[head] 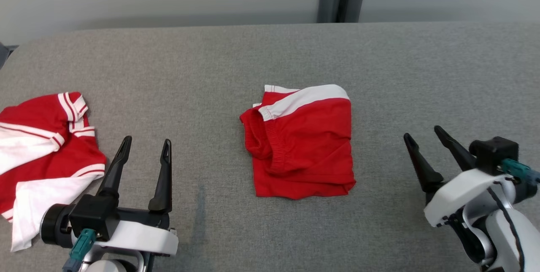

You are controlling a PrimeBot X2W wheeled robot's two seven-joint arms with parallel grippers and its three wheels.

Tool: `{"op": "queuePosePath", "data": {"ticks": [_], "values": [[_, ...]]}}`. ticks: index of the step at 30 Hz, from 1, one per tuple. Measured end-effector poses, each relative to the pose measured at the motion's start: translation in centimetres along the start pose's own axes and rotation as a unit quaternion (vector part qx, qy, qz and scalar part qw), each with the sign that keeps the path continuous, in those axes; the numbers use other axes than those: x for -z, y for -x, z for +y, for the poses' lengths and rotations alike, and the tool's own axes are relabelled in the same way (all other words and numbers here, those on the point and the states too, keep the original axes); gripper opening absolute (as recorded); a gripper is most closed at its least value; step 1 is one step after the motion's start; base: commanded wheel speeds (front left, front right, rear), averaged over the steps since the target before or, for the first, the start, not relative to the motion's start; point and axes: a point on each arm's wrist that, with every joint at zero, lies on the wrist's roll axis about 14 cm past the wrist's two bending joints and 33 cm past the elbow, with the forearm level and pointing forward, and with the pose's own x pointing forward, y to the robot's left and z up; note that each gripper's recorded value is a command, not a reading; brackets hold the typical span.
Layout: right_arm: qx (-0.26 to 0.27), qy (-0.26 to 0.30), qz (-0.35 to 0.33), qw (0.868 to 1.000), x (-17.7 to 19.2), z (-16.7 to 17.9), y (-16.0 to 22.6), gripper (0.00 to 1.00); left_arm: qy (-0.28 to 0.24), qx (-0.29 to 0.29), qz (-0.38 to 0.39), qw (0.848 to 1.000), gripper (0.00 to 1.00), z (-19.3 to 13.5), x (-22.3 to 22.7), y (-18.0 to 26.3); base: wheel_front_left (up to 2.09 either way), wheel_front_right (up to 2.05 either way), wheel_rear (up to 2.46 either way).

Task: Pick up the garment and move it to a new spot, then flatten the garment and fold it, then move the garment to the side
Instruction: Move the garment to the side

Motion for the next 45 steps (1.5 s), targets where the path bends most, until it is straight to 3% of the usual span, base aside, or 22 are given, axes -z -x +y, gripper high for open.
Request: {"op": "queuePosePath", "data": {"ticks": [6, 12, 16, 17, 18, 19, 20, 25, 33, 45], "values": [[-0.077, -0.006, 0.068, 0.995, 3.0, 3.8, -3.5, 1.0, 0.003, -0.003, 0.015, 1.0, 1.0, 0.3, 1.7, -1.2, 0.0, 0.0, 0.0], [-0.158, -0.005, 0.167, 0.973, 6.6, 7.4, -5.1, 1.0, 0.004, -0.006, 0.03, 1.0, 1.0, 0.6, 3.3, -2.0, 0.0, 0.0, 0.0], [-0.182, -0.006, 0.203, 0.962, 7.3, 8.1, -5.7, 1.0, 0.005, -0.006, 0.037, 0.999, 1.0, 0.7, 4.1, -2.4, 0.0, 0.0, 0.0], [-0.186, -0.008, 0.208, 0.96, 7.3, 8.2, -5.7, 0.45, 0.005, -0.006, 0.038, 0.999, 1.0, 0.6, 4.2, -2.5, 0.0, 0.0, 0.0], [-0.189, -0.011, 0.212, 0.959, 7.3, 8.3, -5.8, 0.45, 0.006, -0.006, 0.037, 0.999, 1.0, 0.6, 4.3, -2.6, 0.0, 0.0, 0.0], [-0.191, -0.012, 0.213, 0.958, 7.2, 8.4, -5.9, 0.17, 0.007, -0.004, 0.037, 0.999, 1.0, 0.5, 4.4, -2.7, 0.0, 0.0, 0.0], [-0.194, -0.017, 0.217, 0.957, 7.3, 8.5, -5.9, 0.0, 0.008, -0.003, 0.038, 0.999, 1.0, 0.4, 4.5, -2.7, 0.0, 0.0, 0.0], [-0.199, -0.01, 0.222, 0.955, 7.1, 8.2, -5.8, 0.0, 0.009, -0.002, 0.038, 0.999, 1.0, 0.3, 4.7, -3.1, 0.0, 0.0, 0.0], [-0.155, 0.014, 0.216, 0.964, 6.4, 3.7, -3.6, 0.0, 0.009, 0.036, 0.028, 0.999, 1.0, -1.6, 4.6, -4.6, 0.0, 0.0, 0.0], [-0.016, -0.002, 0.213, 0.977, 6.8, -5.3, 3.2, 0.0, 0.011, 0.174, 0.023, 0.984, 1.0, -10.1, 5.5, -9.2, 0.0, 0.0, 0.0]]}}
